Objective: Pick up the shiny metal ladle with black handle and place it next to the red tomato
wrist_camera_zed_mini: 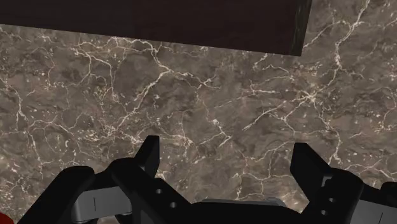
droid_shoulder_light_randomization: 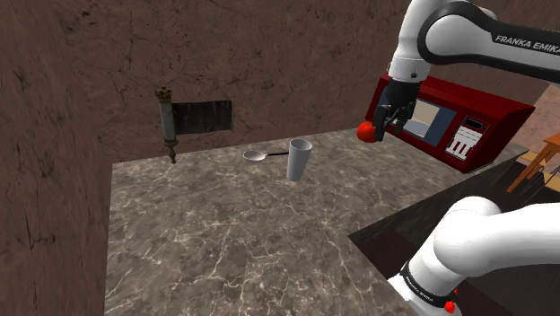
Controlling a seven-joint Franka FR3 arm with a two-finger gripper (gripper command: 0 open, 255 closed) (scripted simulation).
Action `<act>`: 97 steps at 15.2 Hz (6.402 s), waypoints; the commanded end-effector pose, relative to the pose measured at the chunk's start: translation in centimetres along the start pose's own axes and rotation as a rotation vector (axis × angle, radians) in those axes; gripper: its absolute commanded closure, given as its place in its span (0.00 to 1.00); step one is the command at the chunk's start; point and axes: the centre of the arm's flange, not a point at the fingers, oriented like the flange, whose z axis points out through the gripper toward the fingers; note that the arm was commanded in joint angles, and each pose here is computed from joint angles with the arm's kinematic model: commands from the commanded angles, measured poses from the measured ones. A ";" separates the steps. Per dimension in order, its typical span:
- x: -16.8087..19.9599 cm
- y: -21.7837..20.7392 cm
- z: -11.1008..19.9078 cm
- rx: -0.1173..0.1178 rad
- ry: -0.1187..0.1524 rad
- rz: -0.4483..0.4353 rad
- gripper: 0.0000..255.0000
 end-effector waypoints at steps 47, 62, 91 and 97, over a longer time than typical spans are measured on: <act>37.6 -13.1 23.3 -0.161 0.103 -1.483 0.00; 37.6 -13.0 23.3 -0.161 0.103 -1.483 1.00; 36.4 -12.0 9.1 -0.161 0.103 -1.483 1.00; 36.2 -11.8 6.0 -0.161 0.103 -1.483 1.00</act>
